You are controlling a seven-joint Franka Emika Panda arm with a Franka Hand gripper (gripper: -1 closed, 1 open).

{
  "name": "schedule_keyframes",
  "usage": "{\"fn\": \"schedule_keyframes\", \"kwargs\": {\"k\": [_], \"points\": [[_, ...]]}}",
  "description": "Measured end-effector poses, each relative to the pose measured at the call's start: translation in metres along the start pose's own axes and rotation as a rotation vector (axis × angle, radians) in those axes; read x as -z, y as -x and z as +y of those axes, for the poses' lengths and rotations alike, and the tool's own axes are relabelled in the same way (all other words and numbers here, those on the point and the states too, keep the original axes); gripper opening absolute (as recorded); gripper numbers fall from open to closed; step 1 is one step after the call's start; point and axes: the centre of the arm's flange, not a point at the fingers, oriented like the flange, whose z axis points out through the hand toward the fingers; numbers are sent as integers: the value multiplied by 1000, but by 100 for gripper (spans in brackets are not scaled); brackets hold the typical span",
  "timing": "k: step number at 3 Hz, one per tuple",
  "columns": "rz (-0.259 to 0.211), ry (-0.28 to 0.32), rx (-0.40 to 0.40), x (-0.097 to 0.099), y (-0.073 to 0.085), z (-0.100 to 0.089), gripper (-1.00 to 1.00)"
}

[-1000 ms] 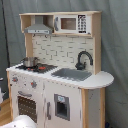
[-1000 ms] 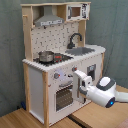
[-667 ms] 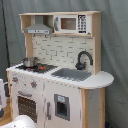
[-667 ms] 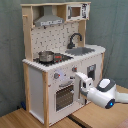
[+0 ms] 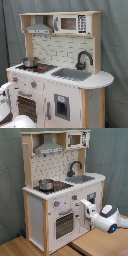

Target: Play with the kitchen

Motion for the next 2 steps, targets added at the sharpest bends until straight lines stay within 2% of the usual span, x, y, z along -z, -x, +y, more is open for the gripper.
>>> {"fn": "schedule_keyframes", "kwargs": {"k": [1, 2], "points": [[-3, -46, 53, -15, 13, -7, 100], [-35, -58, 67, -43, 26, -4, 100]]}}
